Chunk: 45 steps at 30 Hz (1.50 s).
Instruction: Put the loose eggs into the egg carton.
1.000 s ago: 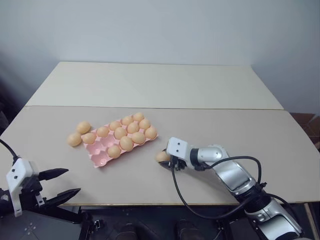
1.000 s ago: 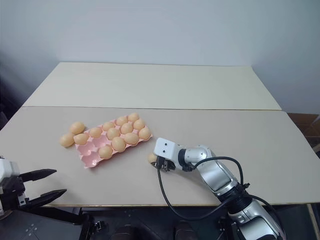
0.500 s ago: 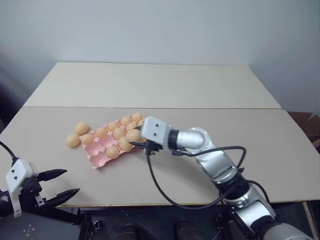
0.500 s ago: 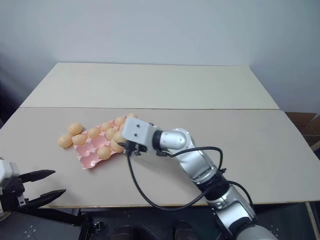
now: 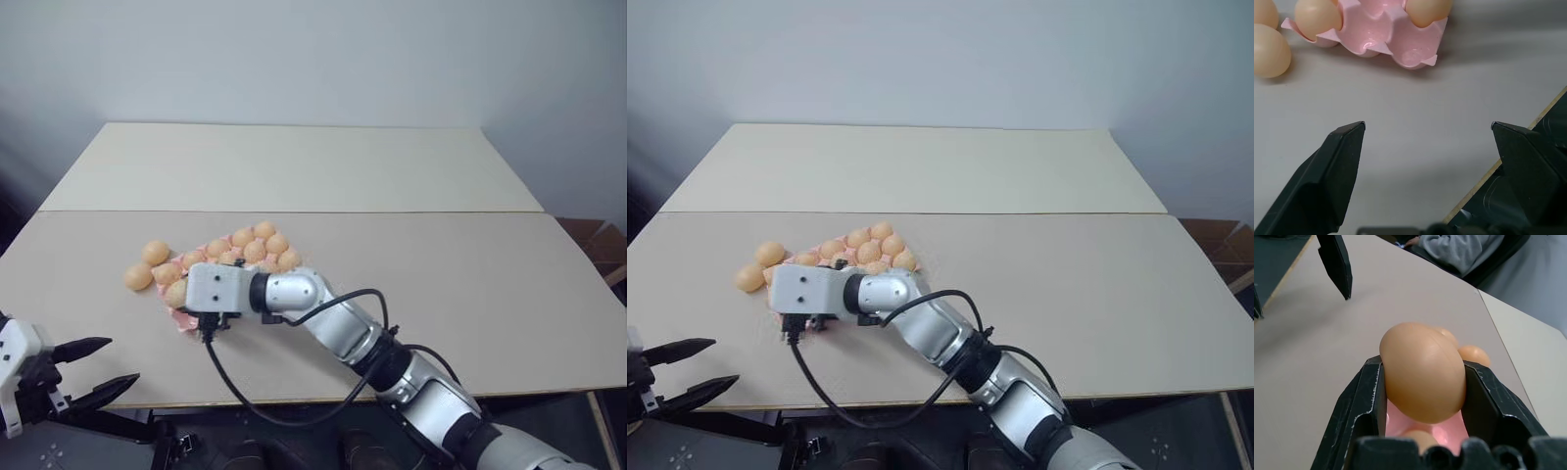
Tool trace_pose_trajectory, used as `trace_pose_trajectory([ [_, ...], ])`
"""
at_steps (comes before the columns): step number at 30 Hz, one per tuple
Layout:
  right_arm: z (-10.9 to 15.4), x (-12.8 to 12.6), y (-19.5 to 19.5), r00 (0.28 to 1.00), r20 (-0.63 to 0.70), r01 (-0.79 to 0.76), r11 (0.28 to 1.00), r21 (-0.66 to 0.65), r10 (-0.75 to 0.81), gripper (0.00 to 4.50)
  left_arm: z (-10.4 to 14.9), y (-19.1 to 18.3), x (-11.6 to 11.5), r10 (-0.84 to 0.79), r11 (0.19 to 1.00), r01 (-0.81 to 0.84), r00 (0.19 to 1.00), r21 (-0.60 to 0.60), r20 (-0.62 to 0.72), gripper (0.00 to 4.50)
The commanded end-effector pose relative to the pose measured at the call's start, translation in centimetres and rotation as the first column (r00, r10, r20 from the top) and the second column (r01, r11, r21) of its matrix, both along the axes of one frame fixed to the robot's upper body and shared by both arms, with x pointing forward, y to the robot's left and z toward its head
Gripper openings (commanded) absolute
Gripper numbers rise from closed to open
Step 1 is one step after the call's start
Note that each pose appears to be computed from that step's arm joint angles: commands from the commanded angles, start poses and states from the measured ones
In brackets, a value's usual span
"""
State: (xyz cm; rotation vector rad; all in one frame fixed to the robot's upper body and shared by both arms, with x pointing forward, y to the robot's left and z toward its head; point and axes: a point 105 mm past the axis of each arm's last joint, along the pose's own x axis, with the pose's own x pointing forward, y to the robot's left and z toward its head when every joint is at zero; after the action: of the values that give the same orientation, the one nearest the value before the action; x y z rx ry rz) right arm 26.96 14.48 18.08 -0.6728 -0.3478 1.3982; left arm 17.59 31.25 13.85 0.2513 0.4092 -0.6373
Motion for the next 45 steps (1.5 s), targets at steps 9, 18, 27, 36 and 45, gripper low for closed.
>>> trace_pose_trajectory([
  [9,-0.4,0.4,2.7,0.999,0.038,-0.019,1.0,0.005,0.019,2.0,1.1,-0.3,-0.1,0.004,1.0,-0.005,0.999,0.016,0.043,4.5],
  [18,1.4,-0.6,3.1,0.996,0.069,-0.064,0.996,0.061,0.06,4.3,0.9,-0.5,0.1,0.002,1.0,-0.002,0.999,0.009,0.046,4.5],
  [27,3.5,-1.1,1.5,0.993,0.104,-0.07,0.992,0.103,0.059,4.48,0.9,-0.5,0.6,-0.002,1.0,0.002,0.999,0.007,0.053,4.5],
  [36,3.7,0.4,-8.4,0.995,-0.087,0.063,0.993,0.101,-0.054,4.48,1.2,0.5,1.4,0.078,0.997,-0.08,0.99,0.017,0.116,4.5],
  [45,1.9,-0.6,-19.4,0.956,-0.249,0.14,0.988,-0.064,-0.152,4.48,1.0,1.0,1.5,0.097,0.995,-0.101,0.986,0.025,0.137,4.5],
])
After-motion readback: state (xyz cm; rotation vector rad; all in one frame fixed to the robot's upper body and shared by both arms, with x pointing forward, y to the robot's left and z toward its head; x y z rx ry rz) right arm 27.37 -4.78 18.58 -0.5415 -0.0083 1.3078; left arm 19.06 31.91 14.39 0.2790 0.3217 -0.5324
